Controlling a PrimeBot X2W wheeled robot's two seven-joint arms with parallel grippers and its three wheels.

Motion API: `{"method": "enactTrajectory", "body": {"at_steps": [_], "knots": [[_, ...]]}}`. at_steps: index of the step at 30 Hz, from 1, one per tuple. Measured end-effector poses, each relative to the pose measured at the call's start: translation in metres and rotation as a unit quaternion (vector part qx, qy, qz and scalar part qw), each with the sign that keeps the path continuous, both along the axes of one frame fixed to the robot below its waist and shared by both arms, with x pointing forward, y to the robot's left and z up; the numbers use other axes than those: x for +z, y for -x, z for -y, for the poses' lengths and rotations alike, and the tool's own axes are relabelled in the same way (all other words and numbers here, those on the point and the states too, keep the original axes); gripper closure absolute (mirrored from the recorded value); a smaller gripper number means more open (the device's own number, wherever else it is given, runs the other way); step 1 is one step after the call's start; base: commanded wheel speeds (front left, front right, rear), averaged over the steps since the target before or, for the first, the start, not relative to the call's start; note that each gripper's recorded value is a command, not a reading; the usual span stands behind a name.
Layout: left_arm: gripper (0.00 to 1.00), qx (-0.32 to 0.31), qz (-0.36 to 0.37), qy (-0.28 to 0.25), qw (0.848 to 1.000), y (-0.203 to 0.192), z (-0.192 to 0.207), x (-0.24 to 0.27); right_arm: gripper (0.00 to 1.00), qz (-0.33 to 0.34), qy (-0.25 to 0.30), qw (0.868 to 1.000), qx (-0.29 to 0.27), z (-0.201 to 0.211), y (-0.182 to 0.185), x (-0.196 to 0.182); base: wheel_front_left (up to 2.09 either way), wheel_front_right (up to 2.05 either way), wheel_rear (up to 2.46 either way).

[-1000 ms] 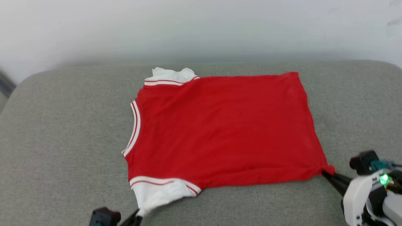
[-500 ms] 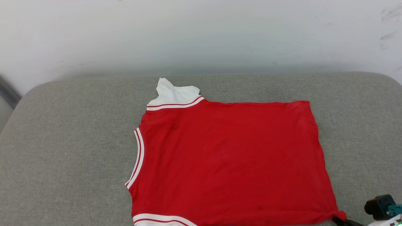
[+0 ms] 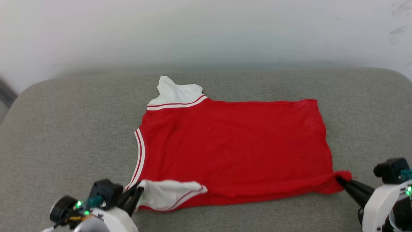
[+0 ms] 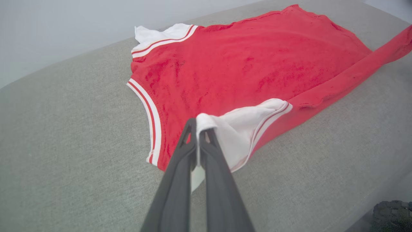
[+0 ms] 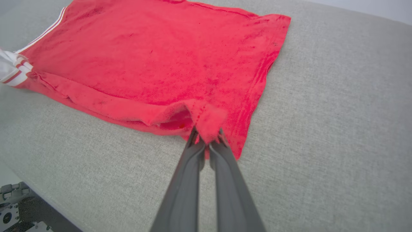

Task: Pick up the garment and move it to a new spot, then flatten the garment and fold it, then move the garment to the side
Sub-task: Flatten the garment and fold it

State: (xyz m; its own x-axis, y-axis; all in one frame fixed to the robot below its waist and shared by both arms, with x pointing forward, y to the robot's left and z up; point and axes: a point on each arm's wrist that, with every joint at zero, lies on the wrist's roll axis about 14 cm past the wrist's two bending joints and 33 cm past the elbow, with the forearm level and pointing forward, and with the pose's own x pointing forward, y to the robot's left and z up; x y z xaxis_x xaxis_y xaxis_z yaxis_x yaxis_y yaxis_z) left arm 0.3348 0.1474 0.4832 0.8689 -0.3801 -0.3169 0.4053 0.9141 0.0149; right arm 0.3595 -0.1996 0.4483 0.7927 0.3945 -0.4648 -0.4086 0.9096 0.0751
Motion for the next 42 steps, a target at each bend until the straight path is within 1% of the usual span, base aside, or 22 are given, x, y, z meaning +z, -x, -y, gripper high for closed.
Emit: {"method": "enactTrajectory", "body": {"at_steps": [5, 8, 13, 19, 25, 30, 32, 34, 38, 39, 40, 41, 42], "knots": [[1.0, -0.011, 0.03, -0.022, 0.999, -0.034, -0.004, 0.018, 1.0, 0.02, -0.001, 1.0, -0.01, 0.001, -0.019, 0.017, 0.0, 0.0, 0.0], [1.0, -0.017, 0.038, -0.029, 0.999, -0.052, -0.004, 0.024, 1.0, 0.019, -0.004, 1.0, -0.02, 0.003, -0.029, 0.02, 0.0, 0.0, 0.0], [1.0, -0.026, 0.03, -0.041, 0.998, -0.082, -0.005, 0.018, 1.0, -0.011, 0.006, 1.0, -0.024, 0.003, -0.042, 0.006, 0.0, 0.0, 0.0], [1.0, -0.021, -0.007, -0.06, 0.998, -0.115, -0.016, -0.013, 1.0, -0.062, 0.021, 0.998, -0.025, 0.004, -0.054, -0.022, 0.0, 0.0, 0.0], [1.0, -0.025, -0.056, -0.067, 0.996, -0.132, -0.017, -0.051, 1.0, -0.102, 0.032, 0.994, -0.033, 0.009, -0.062, -0.047, 0.0, 0.0, 0.0], [1.0, -0.034, -0.085, -0.072, 0.993, -0.136, -0.014, -0.076, 1.0, -0.13, 0.042, 0.99, -0.037, 0.012, -0.06, -0.065, 0.0, 0.0, 0.0], [1.0, -0.034, -0.098, -0.069, 0.992, -0.135, -0.012, -0.084, 1.0, -0.135, 0.045, 0.989, -0.038, 0.013, -0.06, -0.068, 0.0, 0.0, 0.0], [1.0, -0.036, -0.11, -0.076, 0.99, -0.133, -0.014, -0.091, 1.0, -0.141, 0.048, 0.988, -0.036, 0.012, -0.058, -0.071, 0.0, 0.0, 0.0], [1.0, -0.029, -0.114, -0.077, 0.99, -0.133, -0.017, -0.095, 1.0, -0.141, 0.049, 0.988, -0.034, 0.01, -0.059, -0.071, 0.0, 0.0, 0.0], [0.81, -0.027, -0.115, -0.075, 0.99, -0.133, -0.017, -0.095, 0.77, -0.141, 0.046, 0.988, -0.034, 0.008, -0.058, -0.07, 0.0, 0.0, 0.0], [0.4, -0.027, -0.114, -0.074, 0.99, -0.133, -0.017, -0.093, 0.72, -0.14, 0.044, 0.989, -0.034, 0.007, -0.058, -0.069, 0.0, 0.0, 0.0], [0.0, -0.024, -0.109, -0.074, 0.991, -0.134, -0.019, -0.09, 0.65, -0.138, 0.044, 0.989, -0.033, 0.007, -0.058, -0.067, 0.0, 0.0, 0.0], [0.0, -0.021, -0.102, -0.075, 0.992, -0.135, -0.021, -0.085, 0.0, -0.132, 0.044, 0.99, -0.033, 0.006, -0.058, -0.065, 0.0, 0.0, 0.0]]}}
